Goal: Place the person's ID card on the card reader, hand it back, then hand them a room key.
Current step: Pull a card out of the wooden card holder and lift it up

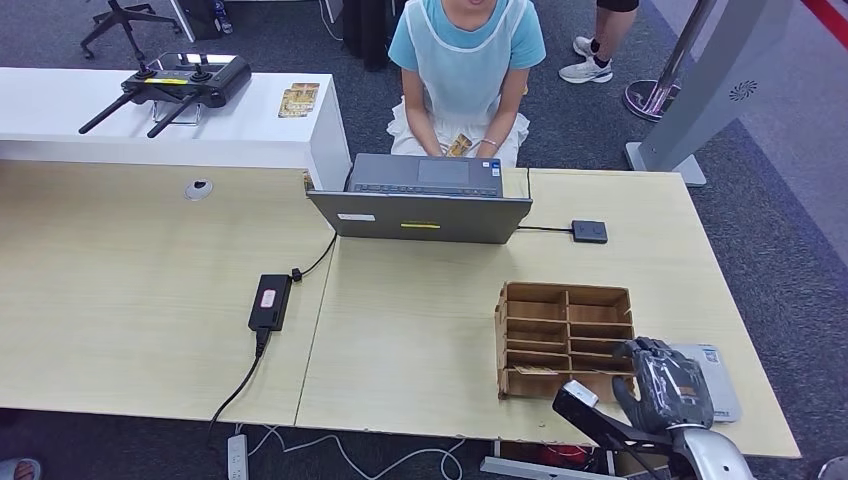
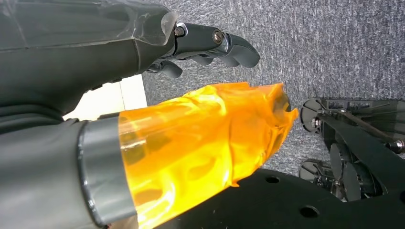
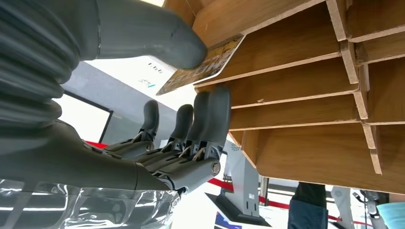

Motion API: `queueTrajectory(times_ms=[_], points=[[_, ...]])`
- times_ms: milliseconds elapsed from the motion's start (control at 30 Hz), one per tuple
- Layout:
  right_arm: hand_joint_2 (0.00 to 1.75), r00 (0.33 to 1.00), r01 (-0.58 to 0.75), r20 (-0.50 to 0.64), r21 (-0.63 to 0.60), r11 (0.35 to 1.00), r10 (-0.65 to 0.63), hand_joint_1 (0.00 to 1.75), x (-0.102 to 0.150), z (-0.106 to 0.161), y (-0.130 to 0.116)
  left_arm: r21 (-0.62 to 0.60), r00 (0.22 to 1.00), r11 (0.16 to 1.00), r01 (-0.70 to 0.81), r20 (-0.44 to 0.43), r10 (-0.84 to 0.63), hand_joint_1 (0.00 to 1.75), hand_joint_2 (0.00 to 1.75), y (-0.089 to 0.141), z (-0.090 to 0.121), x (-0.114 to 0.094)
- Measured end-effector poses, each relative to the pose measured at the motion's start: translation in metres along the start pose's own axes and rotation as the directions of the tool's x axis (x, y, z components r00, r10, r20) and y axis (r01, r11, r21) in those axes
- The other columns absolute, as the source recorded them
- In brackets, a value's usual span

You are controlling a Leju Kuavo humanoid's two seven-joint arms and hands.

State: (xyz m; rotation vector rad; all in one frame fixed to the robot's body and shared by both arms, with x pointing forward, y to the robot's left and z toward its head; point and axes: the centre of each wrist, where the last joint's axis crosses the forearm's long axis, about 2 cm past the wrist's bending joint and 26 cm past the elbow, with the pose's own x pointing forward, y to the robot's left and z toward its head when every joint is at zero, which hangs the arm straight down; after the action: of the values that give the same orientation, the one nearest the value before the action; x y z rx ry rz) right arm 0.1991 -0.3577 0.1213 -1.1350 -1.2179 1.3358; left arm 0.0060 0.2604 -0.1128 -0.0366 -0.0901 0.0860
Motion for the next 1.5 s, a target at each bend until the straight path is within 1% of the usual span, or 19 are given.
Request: queueTrajectory(times_ms=[233, 467, 733, 933, 1033, 1200, 1367, 1500], points=[[1.75, 1.000, 0.000, 0.005, 0.001, 1.000, 0.000, 1.26, 0.0002, -0.0008, 0.0004, 0.001, 1.000, 1.000, -0.001, 0.000, 0.001, 0.00, 0.00, 0.0000, 0.0000, 0.0000], [1.75, 1.000, 0.000, 0.014, 0.003, 1.000, 0.000, 1.37, 0.0009, -0.0014, 0.0009, 0.001, 1.000, 1.000, -0.003, 0.000, 0.003, 0.00, 0.00, 0.0000, 0.0000, -0.0001], [1.75, 1.000, 0.001, 0.014, 0.000, 1.000, -0.001, 1.37, 0.0013, -0.0021, 0.0005, 0.002, 1.000, 1.000, -0.006, -0.001, 0.006, 0.00, 0.00, 0.0000, 0.0000, -0.0002], [1.75, 1.000, 0.002, 0.012, -0.003, 1.000, -0.002, 1.46, 0.0013, -0.0019, 0.0005, 0.002, 1.000, 1.000, -0.006, -0.001, 0.006, 0.00, 0.00, 0.0000, 0.0000, -0.0002], [1.75, 1.000, 0.004, 0.004, -0.008, 1.000, -0.004, 1.54, 0.0012, -0.0015, 0.0006, 0.002, 1.000, 1.000, -0.008, -0.001, 0.008, 0.00, 0.00, 0.0001, 0.0000, -0.0003], [1.75, 1.000, 0.012, -0.009, -0.021, 1.000, -0.012, 1.57, -0.0002, 0.0009, 0.0005, 0.002, 1.000, 1.000, -0.011, -0.001, 0.011, 0.00, 0.00, 0.0001, 0.0000, -0.0004], [1.75, 0.999, 0.037, -0.007, -0.036, 0.999, -0.037, 1.58, -0.0010, 0.0033, -0.0006, 0.002, 1.000, 1.000, -0.015, -0.001, 0.015, 0.00, 0.00, 0.0001, 0.0000, -0.0004], [1.75, 0.994, 0.110, 0.017, -0.057, 0.992, -0.109, 1.55, -0.0041, 0.0054, -0.0055, 0.005, 1.000, 1.000, -0.018, 0.001, 0.018, 0.00, 0.00, 0.0003, 0.0000, -0.0005]])
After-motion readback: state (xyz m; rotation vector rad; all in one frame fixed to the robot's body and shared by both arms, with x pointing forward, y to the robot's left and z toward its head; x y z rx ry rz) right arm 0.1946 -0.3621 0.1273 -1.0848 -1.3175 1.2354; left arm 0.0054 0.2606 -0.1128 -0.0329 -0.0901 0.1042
